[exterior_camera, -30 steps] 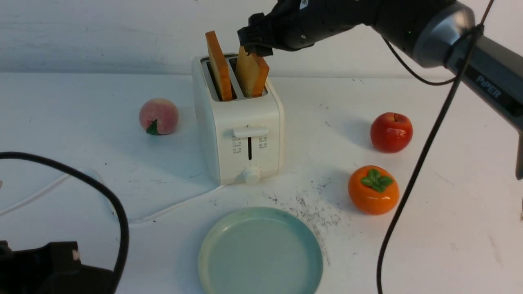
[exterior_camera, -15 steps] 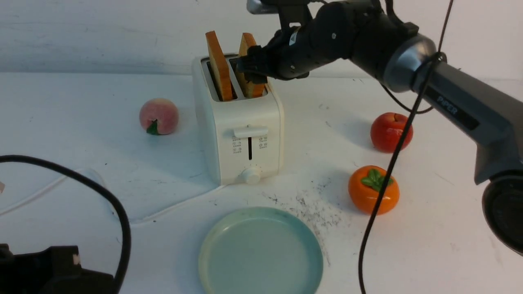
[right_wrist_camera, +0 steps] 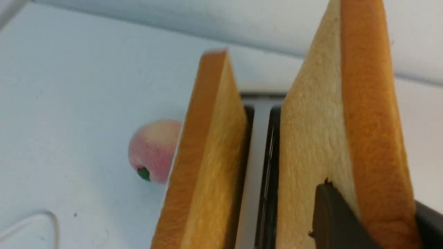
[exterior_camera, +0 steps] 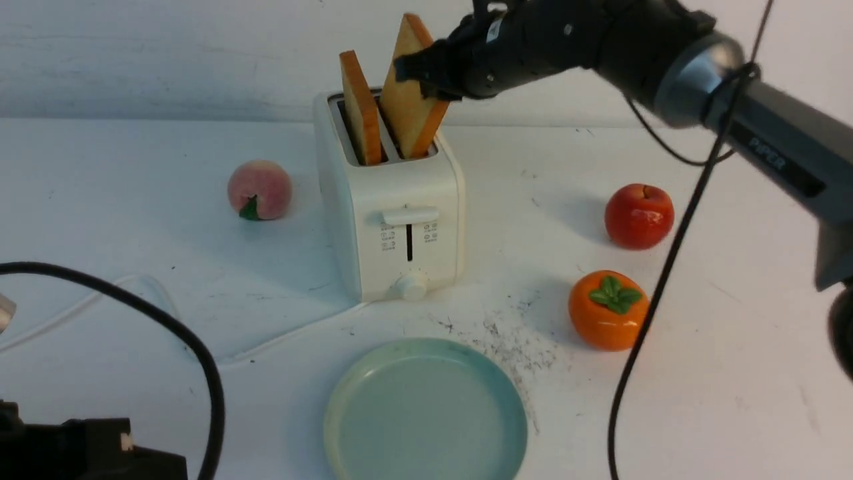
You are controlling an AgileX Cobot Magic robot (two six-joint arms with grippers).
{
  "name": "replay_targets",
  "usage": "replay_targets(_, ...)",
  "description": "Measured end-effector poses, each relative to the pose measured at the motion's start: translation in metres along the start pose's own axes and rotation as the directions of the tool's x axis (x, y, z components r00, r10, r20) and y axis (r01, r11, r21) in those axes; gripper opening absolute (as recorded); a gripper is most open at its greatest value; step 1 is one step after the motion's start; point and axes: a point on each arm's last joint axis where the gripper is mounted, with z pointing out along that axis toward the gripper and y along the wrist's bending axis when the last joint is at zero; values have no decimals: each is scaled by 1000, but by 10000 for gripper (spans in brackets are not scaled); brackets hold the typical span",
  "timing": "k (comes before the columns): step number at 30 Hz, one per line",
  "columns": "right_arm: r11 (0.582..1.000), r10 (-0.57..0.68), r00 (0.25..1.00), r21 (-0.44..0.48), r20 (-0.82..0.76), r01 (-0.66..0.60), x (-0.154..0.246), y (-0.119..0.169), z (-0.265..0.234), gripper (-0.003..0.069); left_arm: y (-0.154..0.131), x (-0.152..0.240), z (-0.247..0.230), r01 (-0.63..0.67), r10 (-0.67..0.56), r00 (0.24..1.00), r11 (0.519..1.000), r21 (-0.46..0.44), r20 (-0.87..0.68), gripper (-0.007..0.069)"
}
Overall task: Take toasted bread from bread machine on white table place on plate.
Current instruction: 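Place the held slice of bread on top of the slice on the plate with the right gripper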
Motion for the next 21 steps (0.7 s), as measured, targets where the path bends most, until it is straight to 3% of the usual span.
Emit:
replay_targets(5,1000,-20,991,7,135,19,-54,5,-90,124,2,0,0,-19,19,1000,1000,-24,0,-13)
replay_targets(10,996,-67,993,59,99,61,-74,12,-184,124,4,0,0,-31,31,1000,999,-39,1,-10)
replay_targets(13,988,-93,994,122,-49,99,-67,11,-235,124,4,0,0,-32,32,999,999,-41,1,-6)
replay_targets(16,962,-112,989,240,-96,133,-61,0,-265,124,4,0,0,-32,32,999,999,-41,-2,-2)
replay_targets(19,943,-82,984,308,-159,129,-45,-13,-272,124,4,0,0,-32,32,999,999,-41,-4,-1)
replay_targets(21,948,-27,970,302,-241,101,-23,-19,-263,124,4,1,0,-32,32,999,999,-42,-7,0)
